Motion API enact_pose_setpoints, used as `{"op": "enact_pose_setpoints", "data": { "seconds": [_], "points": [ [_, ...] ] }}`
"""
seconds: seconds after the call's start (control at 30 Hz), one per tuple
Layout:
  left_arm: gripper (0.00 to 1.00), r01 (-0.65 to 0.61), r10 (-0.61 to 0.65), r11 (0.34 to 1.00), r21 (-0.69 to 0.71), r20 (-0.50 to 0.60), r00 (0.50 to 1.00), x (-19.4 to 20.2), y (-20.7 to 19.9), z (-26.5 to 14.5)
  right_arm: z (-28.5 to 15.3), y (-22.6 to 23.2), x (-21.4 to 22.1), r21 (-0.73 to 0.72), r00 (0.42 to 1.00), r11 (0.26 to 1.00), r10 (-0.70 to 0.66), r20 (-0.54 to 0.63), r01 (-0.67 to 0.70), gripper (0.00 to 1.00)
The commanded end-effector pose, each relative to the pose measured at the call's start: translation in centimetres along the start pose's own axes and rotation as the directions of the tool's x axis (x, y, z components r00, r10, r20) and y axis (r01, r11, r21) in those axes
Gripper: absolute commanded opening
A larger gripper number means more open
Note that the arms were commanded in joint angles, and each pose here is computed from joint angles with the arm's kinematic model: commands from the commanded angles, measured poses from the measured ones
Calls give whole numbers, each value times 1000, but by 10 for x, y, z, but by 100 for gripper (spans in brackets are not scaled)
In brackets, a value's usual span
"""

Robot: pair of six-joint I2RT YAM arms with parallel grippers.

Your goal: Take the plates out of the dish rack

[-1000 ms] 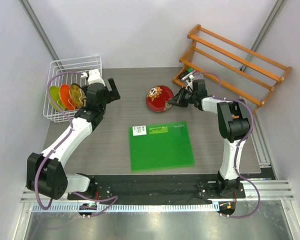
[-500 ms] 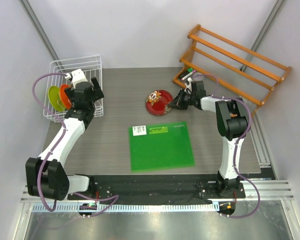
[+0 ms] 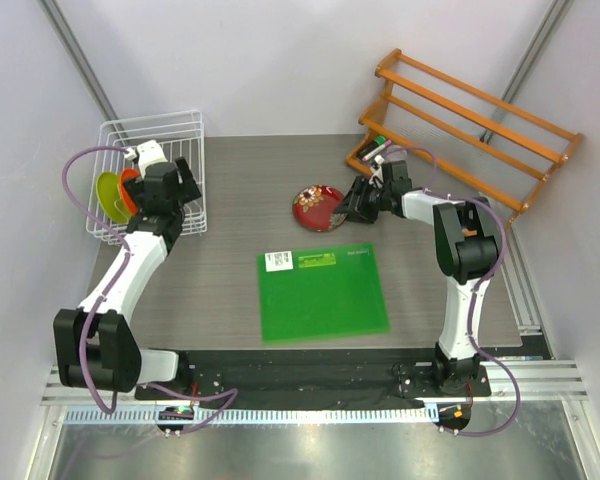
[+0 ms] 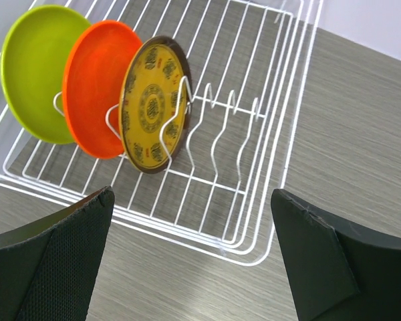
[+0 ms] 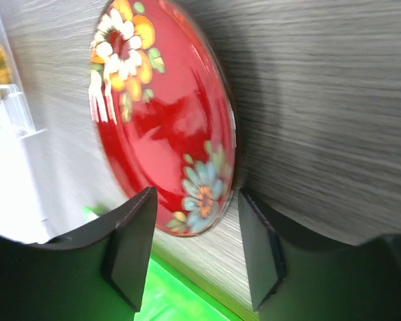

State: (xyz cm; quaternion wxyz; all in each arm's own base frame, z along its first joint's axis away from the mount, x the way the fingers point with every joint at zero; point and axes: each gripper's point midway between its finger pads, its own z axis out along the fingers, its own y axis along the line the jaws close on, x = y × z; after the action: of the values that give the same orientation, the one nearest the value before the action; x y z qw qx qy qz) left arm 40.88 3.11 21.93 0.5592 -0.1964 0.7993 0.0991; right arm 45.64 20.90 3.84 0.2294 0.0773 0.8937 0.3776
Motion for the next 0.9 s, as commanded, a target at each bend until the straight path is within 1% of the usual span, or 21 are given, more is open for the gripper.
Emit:
{"op": "enact_pose_setpoints", "data": {
  "seconds": [0.0, 0.03, 0.1, 0.17, 0.2, 0.27, 0.37, 0.4, 0.43, 0.5, 0.53, 0.67, 0.7, 0.77, 0.8, 0.87],
  "points": [
    [100, 36, -36, 999, -32, 12, 999, -14, 8, 9, -31, 7, -22, 153, 989, 982, -124, 75, 112, 59],
    [100, 46, -46, 998, -30, 11, 999, -15, 10, 11, -36, -2, -27, 220, 985, 968, -143, 94, 120, 57],
    [99, 55, -54, 997, -48, 4, 999, -14, 15, 18, -52, -2, -30, 282, 976, 946, -196, 98, 162, 55],
    [99, 61, -60, 996, -60, 9, 998, -16, 18, 23, -66, -4, -37, 355, 961, 917, -243, 133, 183, 58],
    [100, 60, -59, 996, -70, 6, 998, -14, 19, 26, -79, 2, -40, 364, 952, 912, -263, 160, 191, 58],
    [99, 66, -64, 994, -89, 30, 998, -19, 24, 33, -91, 4, -45, 392, 940, 900, -283, 192, 191, 59],
    [99, 52, -48, 991, -124, 36, 998, -16, 28, 44, -108, 17, -49, 391, 922, 896, -315, 227, 210, 59],
    [99, 54, -51, 988, -145, 30, 998, -13, 38, 53, -111, 17, -49, 395, 919, 893, -321, 229, 213, 60],
    [99, 53, -50, 987, -151, 25, 998, -11, 39, 56, -118, 22, -51, 393, 912, 894, -328, 245, 216, 60],
    [99, 52, -50, 981, -185, 17, 999, -8, 46, 65, -121, 26, -51, 387, 909, 896, -330, 253, 217, 60],
    [99, 67, -62, 980, -188, 34, 998, -11, 46, 69, -123, 29, -52, 381, 907, 898, -333, 259, 221, 61],
    [99, 82, -75, 974, -210, 37, 996, -9, 54, 86, -124, 35, -50, 357, 908, 905, -332, 257, 230, 61],
    [99, 82, -77, 979, -187, 36, 996, -10, 51, 90, -123, 35, -50, 354, 908, 906, -332, 256, 231, 60],
    [99, 76, -73, 978, -193, 20, 997, -4, 51, 101, -122, 35, -50, 351, 909, 907, -331, 253, 233, 61],
    [99, 75, -71, 979, -191, 27, 997, -8, 51, 105, -121, 35, -50, 352, 909, 907, -331, 253, 232, 61],
    [94, 72, -72, 976, -205, 8, 997, 0, 54, 115, -118, 32, -51, 352, 912, 907, -327, 247, 230, 60]
  ]
}}
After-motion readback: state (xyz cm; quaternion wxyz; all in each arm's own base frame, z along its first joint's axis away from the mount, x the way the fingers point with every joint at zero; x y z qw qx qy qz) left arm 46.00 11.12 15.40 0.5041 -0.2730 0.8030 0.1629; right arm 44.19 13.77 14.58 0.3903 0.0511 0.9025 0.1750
